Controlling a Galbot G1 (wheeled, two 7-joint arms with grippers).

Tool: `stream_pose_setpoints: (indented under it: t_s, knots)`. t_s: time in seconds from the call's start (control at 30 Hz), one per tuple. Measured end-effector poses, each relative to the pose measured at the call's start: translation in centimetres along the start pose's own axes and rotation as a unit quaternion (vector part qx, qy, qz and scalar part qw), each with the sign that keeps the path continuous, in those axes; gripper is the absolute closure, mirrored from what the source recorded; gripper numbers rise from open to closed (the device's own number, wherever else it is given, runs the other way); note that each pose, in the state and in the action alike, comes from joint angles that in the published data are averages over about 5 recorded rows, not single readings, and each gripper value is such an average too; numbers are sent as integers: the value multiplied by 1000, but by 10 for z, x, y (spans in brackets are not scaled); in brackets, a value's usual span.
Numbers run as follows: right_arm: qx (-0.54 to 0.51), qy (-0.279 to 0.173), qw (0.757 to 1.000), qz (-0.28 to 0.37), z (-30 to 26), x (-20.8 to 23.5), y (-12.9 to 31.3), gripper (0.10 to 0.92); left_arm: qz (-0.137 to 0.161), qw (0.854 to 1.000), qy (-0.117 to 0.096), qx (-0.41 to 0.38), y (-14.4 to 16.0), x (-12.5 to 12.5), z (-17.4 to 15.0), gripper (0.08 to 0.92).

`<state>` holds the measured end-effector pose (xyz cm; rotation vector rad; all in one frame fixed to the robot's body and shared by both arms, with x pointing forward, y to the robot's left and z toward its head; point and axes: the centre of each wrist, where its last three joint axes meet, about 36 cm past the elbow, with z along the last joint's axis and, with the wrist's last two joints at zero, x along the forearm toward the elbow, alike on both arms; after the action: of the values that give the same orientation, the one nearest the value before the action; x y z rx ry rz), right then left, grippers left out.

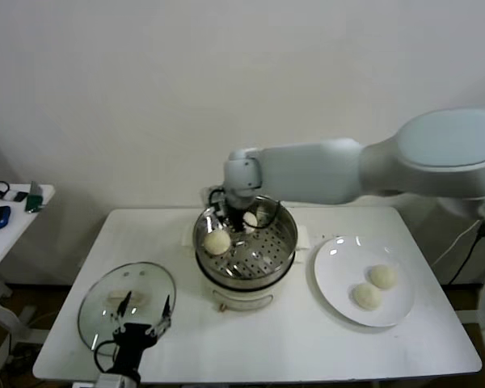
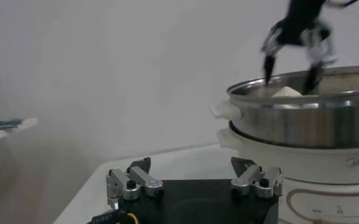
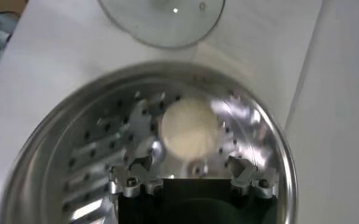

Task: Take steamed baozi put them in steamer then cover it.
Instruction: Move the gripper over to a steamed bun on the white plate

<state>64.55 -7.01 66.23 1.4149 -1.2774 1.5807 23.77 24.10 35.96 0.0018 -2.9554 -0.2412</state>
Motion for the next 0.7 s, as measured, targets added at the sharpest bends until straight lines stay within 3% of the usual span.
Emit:
stream_pose_setpoints:
  t_s: [0.13, 0.3, 0.7]
  knots:
    - [-24, 15, 1000, -12, 66, 31, 27, 200, 0, 1000, -3, 0, 0, -1, -2, 177]
    - [-66, 24, 997, -26, 143, 35, 77, 199, 1, 1000, -4, 2, -1, -2, -4, 177]
    - [-127, 17, 991, -49, 238, -44, 176, 200, -1, 1000, -4, 1, -2, -2, -5, 177]
